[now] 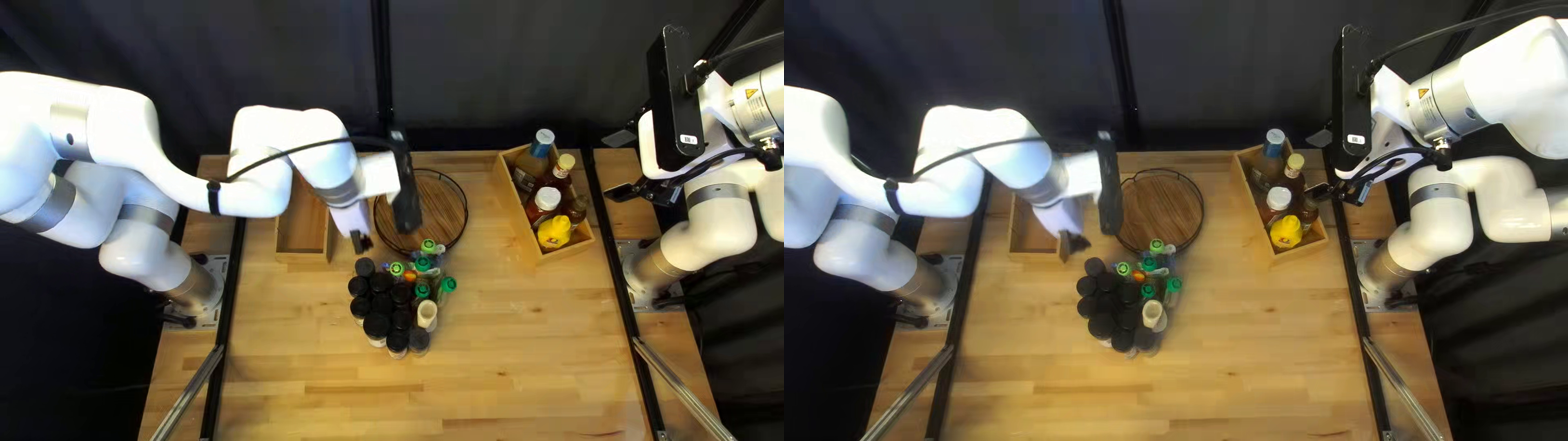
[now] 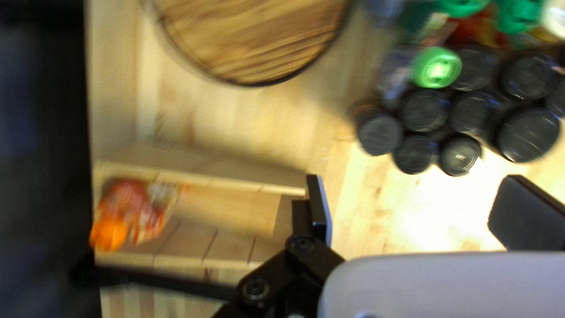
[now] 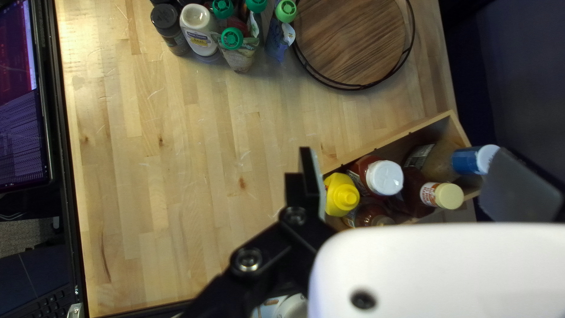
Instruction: Separate condiments, baby food and spices and place it in 3 different racks/containers
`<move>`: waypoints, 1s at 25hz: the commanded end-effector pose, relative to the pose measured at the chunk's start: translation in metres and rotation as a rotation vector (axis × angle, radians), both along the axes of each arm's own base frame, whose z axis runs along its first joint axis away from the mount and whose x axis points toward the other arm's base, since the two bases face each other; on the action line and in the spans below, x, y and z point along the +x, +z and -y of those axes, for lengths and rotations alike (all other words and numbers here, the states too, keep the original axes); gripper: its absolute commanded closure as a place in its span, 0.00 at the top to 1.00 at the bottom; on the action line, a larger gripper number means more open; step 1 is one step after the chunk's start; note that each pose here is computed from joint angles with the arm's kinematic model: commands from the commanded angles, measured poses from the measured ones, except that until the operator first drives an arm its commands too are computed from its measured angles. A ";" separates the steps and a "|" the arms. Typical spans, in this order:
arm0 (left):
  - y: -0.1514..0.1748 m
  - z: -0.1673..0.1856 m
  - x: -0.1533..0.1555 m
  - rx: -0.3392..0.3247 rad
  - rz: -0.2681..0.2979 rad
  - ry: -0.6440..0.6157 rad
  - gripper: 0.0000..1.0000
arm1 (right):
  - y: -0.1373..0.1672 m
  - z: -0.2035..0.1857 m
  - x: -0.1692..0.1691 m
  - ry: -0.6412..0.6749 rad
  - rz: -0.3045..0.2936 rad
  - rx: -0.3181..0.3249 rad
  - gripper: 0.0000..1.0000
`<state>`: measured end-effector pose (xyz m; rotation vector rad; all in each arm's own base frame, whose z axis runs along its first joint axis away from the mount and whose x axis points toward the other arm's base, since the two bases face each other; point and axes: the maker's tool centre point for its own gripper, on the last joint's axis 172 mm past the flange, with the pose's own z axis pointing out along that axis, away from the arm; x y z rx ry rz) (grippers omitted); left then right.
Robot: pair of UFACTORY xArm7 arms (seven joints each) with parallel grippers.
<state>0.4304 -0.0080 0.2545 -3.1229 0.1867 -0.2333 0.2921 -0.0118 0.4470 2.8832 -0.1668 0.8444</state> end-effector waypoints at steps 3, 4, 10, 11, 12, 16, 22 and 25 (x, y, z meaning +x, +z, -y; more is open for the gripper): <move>-0.026 0.033 0.015 -0.044 0.026 -0.233 1.00 | 0.000 0.000 0.000 0.000 0.000 0.000 1.00; -0.030 0.035 0.019 -0.036 0.032 -0.257 1.00 | 0.000 0.000 0.000 0.000 0.000 0.000 1.00; -0.054 0.038 0.031 0.040 0.086 -0.304 1.00 | 0.000 0.000 0.000 0.000 0.000 0.000 1.00; -0.059 0.039 0.034 0.069 0.100 -0.302 1.00 | 0.000 0.000 0.000 0.000 0.000 0.000 1.00; -0.062 0.039 0.036 0.082 0.106 -0.301 1.00 | 0.000 0.000 0.000 0.000 0.000 0.000 1.00; -0.080 0.036 0.041 0.147 0.118 -0.283 1.00 | 0.000 0.000 0.000 0.000 0.000 0.000 1.00; -0.101 0.031 0.045 0.175 0.111 -0.259 1.00 | 0.000 0.000 0.000 0.000 0.000 0.000 1.00; -0.107 0.028 0.046 0.185 0.105 -0.248 1.00 | 0.000 0.000 0.000 0.000 0.000 0.000 1.00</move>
